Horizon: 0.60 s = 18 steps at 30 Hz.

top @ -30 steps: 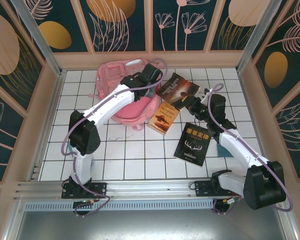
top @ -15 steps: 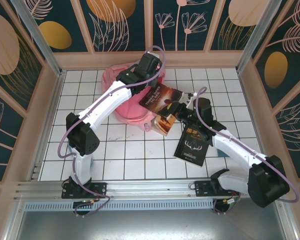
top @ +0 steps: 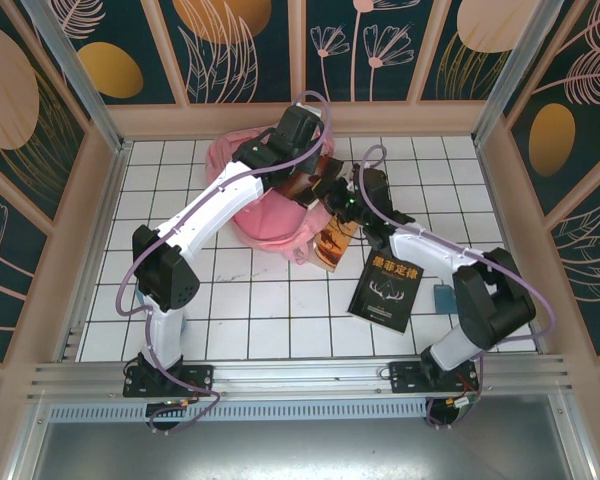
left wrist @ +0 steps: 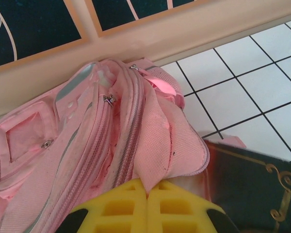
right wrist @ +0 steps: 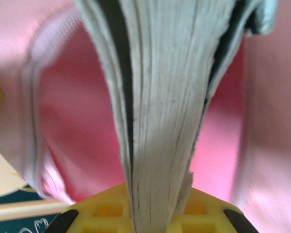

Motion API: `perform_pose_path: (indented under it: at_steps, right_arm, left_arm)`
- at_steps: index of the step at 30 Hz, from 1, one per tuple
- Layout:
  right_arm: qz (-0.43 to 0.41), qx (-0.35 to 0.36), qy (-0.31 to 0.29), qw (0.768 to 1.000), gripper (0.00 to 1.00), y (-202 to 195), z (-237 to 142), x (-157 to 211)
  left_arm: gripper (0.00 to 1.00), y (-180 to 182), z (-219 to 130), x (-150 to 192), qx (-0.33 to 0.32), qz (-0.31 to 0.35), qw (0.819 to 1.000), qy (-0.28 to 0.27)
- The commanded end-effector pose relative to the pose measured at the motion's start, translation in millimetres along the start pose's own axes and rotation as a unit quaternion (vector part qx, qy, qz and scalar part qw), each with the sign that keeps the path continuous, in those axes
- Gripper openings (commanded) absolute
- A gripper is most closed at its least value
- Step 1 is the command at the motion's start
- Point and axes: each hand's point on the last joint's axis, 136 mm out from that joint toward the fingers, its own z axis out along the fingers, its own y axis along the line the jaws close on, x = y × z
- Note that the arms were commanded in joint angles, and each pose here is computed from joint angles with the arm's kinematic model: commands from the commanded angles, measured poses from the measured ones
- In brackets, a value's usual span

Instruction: Pack books, pencil case, and school supplies into a backpack

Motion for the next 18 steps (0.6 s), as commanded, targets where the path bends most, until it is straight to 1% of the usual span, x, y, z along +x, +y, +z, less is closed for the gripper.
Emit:
perform_pose_path:
  at_steps: [1,5,7,10,12,15,18]
  right_arm:
    - [0.018,-0.074,-0.064,0.995,0.03,51.7,11.6,-25.9]
    - [0.010,-0.041,-0.111,0.993,0.03,46.8,38.7,-31.4]
    - [0.007,-0.028,-0.124,0.992,0.03,42.6,52.6,-29.1]
    - [-0.001,0.016,-0.163,0.987,0.03,27.8,74.5,-23.8]
    - [-0.004,0.031,-0.178,0.984,0.03,16.7,87.3,-20.4]
    - [-0.003,0.018,-0.174,0.985,0.03,5.4,105.1,-14.7]
    - [0.009,-0.016,-0.157,0.987,0.03,1.9,116.9,-7.0]
  left_arm:
    - [0.00,-7.4,-43.7,-57.6,0.040,-0.044,0.993,-0.098]
    - [0.00,-9.2,-47.1,-61.3,0.047,-0.051,0.992,-0.104]
    - [0.00,-8.9,-49.8,-64.6,0.047,-0.053,0.992,-0.109]
    - [0.00,-8.5,-56.8,-71.7,0.053,-0.055,0.990,-0.121]
    - [0.00,-6.2,-63.2,-77.3,0.051,-0.059,0.988,-0.130]
    - [0.00,-2.7,-71.5,-82.3,0.048,-0.062,0.988,-0.136]
    - [0.00,2.1,-76.9,-84.5,0.039,-0.069,0.987,-0.139]
